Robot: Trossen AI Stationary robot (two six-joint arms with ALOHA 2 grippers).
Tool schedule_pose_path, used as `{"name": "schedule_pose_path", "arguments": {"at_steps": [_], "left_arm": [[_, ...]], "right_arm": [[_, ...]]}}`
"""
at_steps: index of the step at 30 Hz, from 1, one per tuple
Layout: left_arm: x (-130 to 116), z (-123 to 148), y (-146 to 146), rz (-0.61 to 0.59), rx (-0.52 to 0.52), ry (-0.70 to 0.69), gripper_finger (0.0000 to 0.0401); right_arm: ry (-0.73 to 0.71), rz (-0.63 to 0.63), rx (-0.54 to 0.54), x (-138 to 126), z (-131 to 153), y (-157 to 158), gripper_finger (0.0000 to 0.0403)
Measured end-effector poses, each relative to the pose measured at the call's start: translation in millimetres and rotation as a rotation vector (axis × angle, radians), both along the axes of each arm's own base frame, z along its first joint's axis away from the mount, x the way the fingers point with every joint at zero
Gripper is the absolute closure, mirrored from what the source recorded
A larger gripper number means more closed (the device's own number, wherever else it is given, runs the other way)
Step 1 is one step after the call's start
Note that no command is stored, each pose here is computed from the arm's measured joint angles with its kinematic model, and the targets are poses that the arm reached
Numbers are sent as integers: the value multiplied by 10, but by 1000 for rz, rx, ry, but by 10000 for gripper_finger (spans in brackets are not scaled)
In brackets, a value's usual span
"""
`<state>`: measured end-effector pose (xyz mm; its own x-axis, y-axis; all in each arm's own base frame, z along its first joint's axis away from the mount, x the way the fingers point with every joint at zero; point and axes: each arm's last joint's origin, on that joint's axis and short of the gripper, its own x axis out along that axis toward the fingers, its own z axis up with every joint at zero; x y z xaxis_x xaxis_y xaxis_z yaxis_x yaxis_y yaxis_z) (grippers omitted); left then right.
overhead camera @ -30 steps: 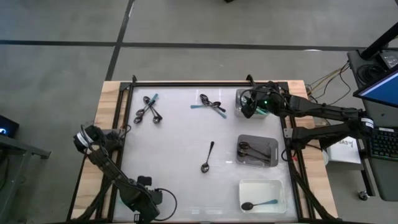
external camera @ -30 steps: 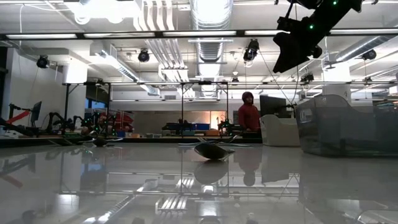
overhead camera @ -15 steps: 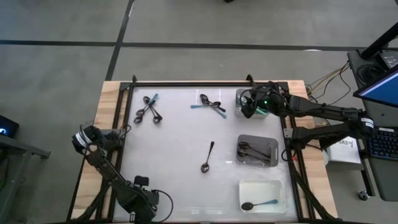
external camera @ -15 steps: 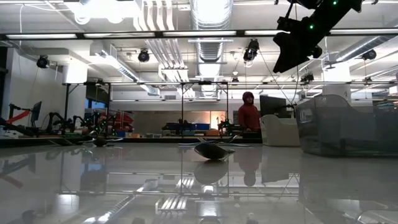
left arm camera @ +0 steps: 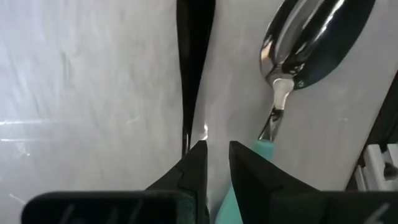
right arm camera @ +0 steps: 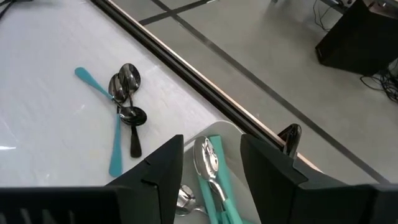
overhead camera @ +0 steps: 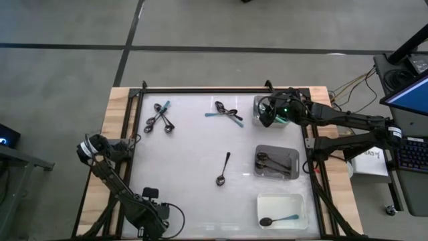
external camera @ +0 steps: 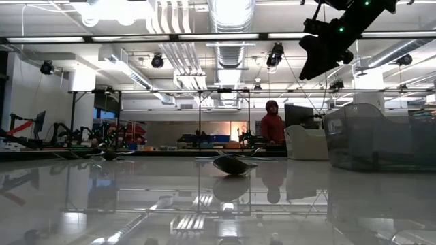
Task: Sort silverware by color (type)
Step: Put the black spoon into the black bin
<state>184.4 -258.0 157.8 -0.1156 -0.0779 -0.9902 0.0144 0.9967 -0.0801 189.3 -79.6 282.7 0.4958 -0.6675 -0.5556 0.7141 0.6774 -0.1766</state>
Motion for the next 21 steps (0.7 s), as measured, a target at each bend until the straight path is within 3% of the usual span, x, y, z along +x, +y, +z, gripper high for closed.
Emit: {"name": "schedule_pose_path", "arguments": {"at_steps": [6, 21], "left_arm": [[-5, -25, 42, -2, 65, -43, 351], [-62, -130, 96, 53, 66, -7, 351]], "right_arm": [[0, 0, 0, 0, 0, 0, 250], [3, 0, 1, -1, -2, 1, 250]]}}
